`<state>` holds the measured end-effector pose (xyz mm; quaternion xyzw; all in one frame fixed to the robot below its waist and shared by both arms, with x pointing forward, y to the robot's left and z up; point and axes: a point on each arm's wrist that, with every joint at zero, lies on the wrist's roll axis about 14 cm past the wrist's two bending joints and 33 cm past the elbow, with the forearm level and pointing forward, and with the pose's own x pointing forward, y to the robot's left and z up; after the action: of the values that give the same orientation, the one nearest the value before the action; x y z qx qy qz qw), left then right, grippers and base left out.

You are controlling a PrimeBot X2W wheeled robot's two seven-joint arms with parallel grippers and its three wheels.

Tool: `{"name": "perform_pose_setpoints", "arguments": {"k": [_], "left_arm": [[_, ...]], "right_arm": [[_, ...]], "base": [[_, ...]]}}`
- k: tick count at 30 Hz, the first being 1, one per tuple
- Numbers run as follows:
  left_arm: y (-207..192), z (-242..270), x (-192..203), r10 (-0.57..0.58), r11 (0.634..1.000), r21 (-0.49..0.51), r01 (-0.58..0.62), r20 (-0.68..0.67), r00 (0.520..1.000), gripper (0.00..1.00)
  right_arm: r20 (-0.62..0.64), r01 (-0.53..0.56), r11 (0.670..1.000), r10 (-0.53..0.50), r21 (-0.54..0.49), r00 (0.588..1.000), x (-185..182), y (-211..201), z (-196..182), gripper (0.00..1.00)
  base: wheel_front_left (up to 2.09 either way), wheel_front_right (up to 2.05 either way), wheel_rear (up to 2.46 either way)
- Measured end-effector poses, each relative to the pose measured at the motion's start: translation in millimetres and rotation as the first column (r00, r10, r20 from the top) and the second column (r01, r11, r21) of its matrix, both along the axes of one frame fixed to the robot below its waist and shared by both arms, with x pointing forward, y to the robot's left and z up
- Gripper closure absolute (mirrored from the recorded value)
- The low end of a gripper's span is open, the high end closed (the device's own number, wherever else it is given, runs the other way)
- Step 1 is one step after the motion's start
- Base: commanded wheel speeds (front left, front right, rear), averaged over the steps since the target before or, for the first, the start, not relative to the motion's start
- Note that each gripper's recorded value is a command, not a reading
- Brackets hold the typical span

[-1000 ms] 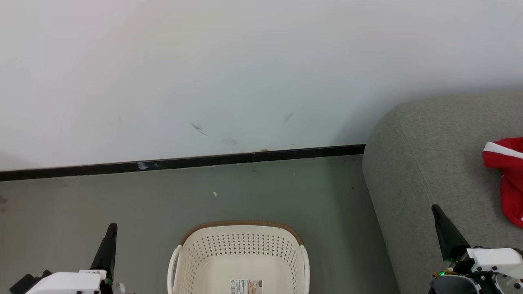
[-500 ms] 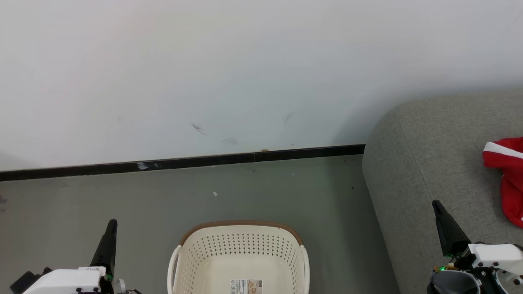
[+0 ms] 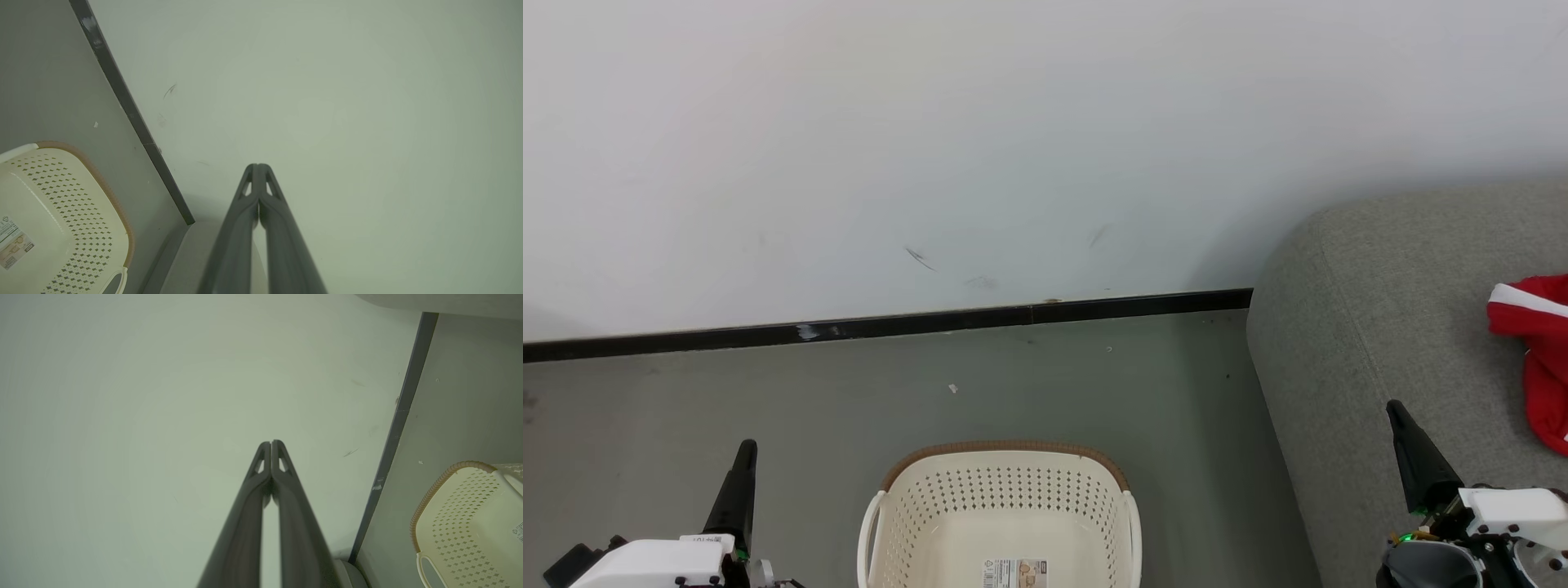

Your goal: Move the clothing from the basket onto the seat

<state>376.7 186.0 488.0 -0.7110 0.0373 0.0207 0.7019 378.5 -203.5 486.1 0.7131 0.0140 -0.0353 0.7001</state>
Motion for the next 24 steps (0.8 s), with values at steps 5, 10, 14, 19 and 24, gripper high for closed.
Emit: {"name": "perform_pose_setpoints", "arguments": {"k": [5,10,14,19,24], "left_arm": [[0.1,-0.2,-0.1,0.000,1.000,0.000,0.000,-0.001,1.000,1.00],[0.1,-0.4,-0.1,0.000,1.000,0.000,0.000,-0.001,1.000,1.00],[0.2,-0.5,-0.1,0.001,1.000,0.000,-0.001,-0.001,1.000,1.00],[0.3,-0.9,-0.2,0.001,1.000,0.000,-0.001,-0.002,1.000,1.00],[0.4,-1.3,-0.3,0.001,1.000,0.000,-0.001,-0.004,1.000,1.00]], "right_arm": [[0.000,0.000,1.000,0.000,0.000,1.000,0.0,0.0,0.0,1.00],[0.000,0.000,1.000,0.000,0.000,1.000,0.0,0.0,0.0,1.00],[0.000,0.000,1.000,0.000,0.000,1.000,0.0,0.0,0.0,1.00],[0.000,0.000,1.000,0.000,0.000,1.000,-0.1,0.0,-0.1,1.00],[0.000,0.000,1.000,0.000,0.000,1.000,-0.1,0.0,-0.1,1.00]], "base": [[0.00,0.00,0.00],[0.00,0.00,0.00],[0.00,0.00,0.00],[0.00,0.00,0.00],[0.00,0.00,0.00]]}}
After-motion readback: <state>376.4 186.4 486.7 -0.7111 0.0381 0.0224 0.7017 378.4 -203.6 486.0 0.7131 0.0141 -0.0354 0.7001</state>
